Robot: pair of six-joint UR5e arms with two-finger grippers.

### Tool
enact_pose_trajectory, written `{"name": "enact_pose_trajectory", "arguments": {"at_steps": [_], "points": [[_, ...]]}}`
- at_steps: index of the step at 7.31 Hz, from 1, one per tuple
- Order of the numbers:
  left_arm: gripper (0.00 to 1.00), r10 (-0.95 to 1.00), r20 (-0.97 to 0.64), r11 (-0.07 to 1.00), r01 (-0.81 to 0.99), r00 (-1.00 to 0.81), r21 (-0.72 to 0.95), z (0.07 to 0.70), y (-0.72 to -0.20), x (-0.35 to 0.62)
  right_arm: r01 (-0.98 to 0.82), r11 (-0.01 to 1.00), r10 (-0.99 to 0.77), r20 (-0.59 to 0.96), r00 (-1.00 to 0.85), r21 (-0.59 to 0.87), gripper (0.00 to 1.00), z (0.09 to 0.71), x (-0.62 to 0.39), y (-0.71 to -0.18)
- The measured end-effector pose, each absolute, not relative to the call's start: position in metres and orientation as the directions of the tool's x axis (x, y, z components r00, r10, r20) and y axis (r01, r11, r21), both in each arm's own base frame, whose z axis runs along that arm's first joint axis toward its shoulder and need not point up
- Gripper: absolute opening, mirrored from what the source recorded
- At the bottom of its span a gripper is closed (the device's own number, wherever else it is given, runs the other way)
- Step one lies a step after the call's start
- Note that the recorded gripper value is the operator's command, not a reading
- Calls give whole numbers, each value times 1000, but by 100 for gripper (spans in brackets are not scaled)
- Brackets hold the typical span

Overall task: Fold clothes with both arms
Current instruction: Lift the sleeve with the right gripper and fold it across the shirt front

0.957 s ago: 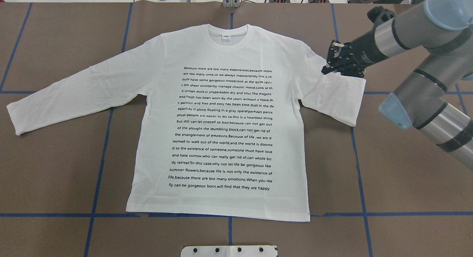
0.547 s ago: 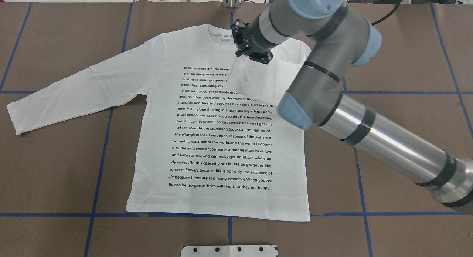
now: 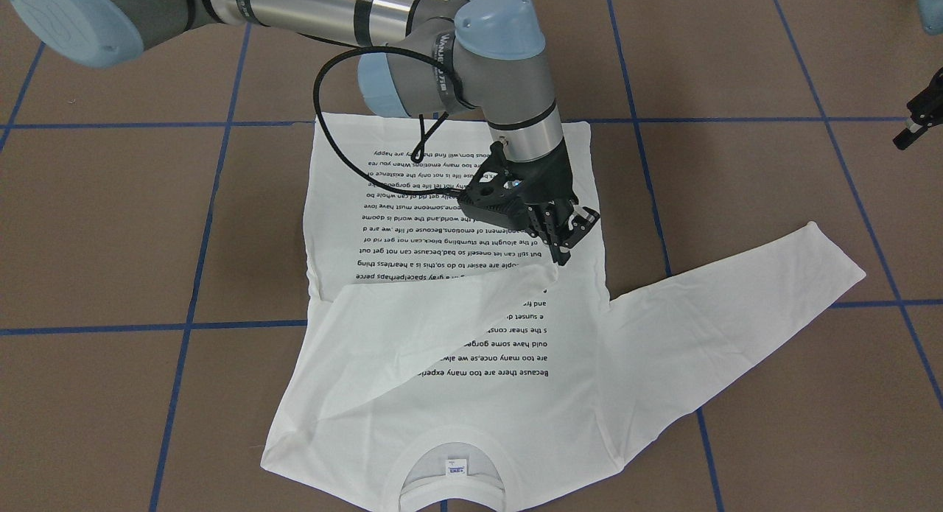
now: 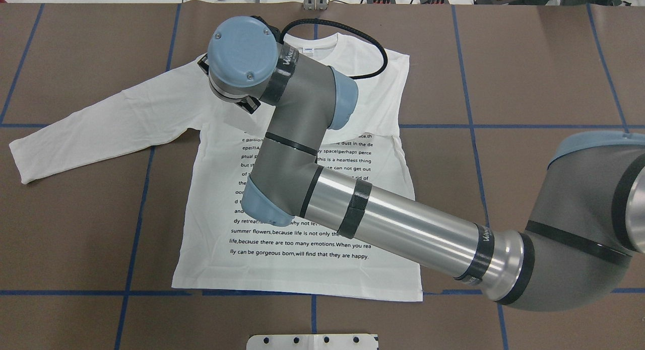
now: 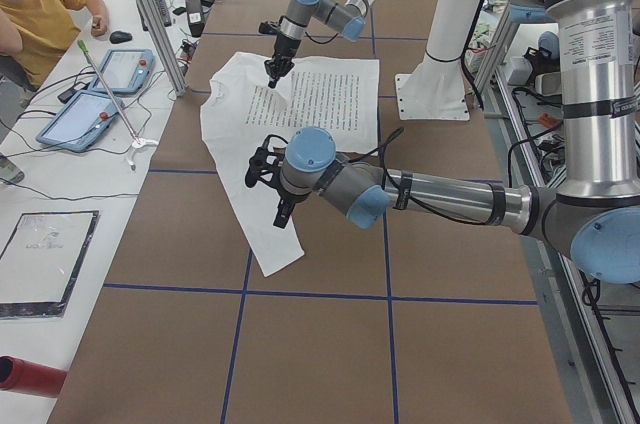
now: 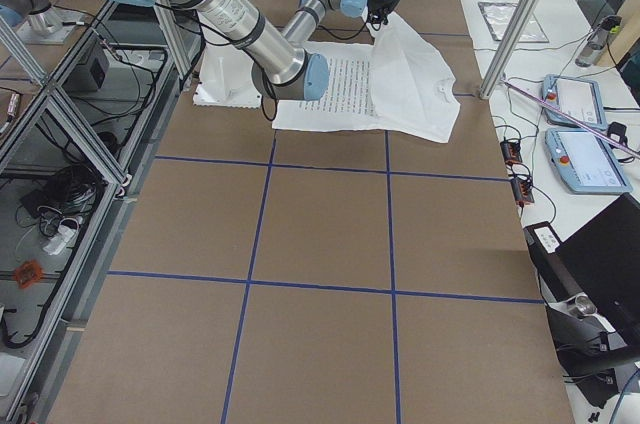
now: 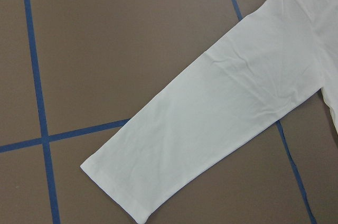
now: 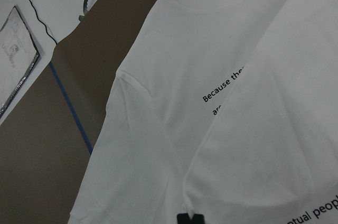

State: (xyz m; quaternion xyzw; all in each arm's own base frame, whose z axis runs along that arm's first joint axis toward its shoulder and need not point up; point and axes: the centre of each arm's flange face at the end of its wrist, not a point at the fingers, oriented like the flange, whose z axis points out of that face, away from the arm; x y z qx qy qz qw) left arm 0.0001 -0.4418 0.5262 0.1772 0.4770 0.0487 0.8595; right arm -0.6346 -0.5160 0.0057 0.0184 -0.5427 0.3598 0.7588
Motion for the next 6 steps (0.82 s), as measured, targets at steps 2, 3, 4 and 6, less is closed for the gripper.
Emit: {"name": "enact_pose_trajectory", "arguments": {"at_steps": [2, 3, 4, 6], "points": [[100, 252, -803, 933, 85, 540, 351, 527, -442, 0, -603, 726, 518, 840, 163, -331, 32, -2, -665, -501], [100, 252, -803, 933, 85, 540, 351, 527, -442, 0, -614, 722, 514, 842, 166, -319, 79, -2, -674, -495], [100, 252, -803, 933, 85, 540, 351, 527, -442, 0, -618, 720, 513, 842, 169, -315, 86, -2, -678, -492], [100, 252, -803, 933, 86, 540, 350, 527, -442, 0, -621, 716, 518, 840, 164, -320, 97, -4, -681, -489]]}}
